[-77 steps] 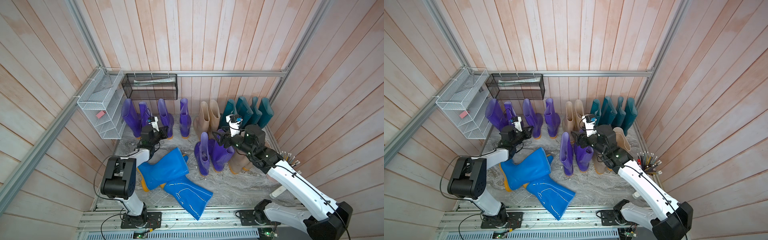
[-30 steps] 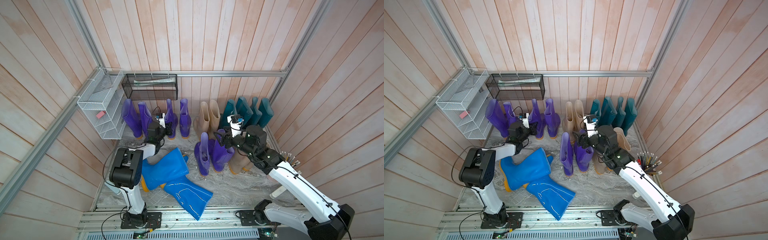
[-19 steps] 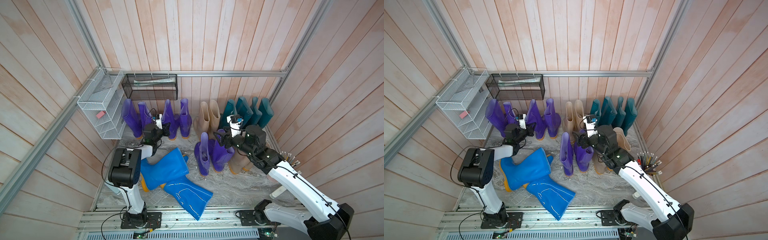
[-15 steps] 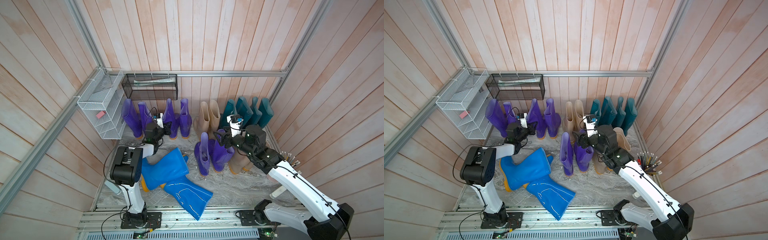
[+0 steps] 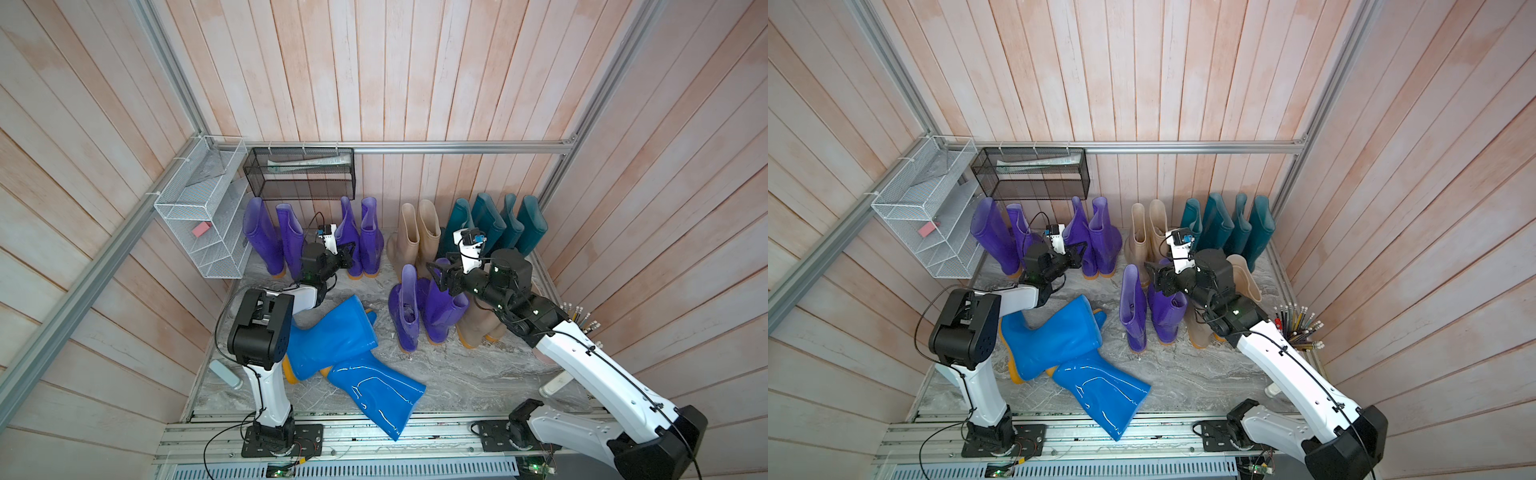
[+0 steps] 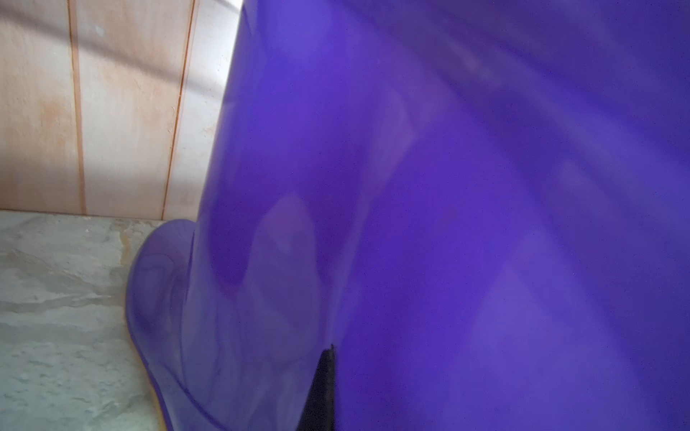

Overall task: Match and arrange rain boots in pairs
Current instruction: Pair a pair of rain boots at the center of the board.

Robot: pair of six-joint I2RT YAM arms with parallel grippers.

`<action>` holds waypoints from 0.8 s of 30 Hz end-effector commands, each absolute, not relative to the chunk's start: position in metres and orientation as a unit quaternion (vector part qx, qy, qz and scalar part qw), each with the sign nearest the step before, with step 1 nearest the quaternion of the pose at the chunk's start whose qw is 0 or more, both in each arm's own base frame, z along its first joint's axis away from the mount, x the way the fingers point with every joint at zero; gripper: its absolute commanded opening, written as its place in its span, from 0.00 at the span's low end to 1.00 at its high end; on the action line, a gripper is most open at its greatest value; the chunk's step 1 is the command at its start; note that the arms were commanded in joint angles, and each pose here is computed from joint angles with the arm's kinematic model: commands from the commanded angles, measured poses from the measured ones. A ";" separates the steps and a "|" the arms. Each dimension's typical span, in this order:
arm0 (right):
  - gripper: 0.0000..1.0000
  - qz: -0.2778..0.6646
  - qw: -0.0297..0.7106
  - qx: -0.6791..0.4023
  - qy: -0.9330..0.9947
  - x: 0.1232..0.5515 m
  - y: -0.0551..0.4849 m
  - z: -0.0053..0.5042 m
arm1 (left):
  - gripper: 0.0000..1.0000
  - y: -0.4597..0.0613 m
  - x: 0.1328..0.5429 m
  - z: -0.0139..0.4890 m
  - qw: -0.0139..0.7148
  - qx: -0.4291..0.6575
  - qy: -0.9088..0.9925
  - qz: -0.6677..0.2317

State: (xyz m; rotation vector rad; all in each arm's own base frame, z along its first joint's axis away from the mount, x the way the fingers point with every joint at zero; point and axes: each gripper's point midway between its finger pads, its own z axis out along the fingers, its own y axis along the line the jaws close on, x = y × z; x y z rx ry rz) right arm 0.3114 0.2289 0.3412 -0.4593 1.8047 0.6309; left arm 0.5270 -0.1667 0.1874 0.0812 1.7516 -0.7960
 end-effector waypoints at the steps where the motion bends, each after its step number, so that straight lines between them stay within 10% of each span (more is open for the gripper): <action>1: 0.71 0.268 0.563 -0.190 0.758 0.309 0.225 0.355 | 0.51 -0.159 0.527 0.209 0.593 0.039 0.728 -0.342; 8: 0.72 0.278 0.575 -0.196 0.744 0.305 0.225 0.372 | 0.91 -0.140 0.494 0.266 0.615 0.039 0.732 -0.290; 24: 0.71 0.302 0.573 -0.223 0.729 0.278 0.245 0.375 | 0.94 -0.202 0.329 0.229 0.444 0.035 0.890 -0.099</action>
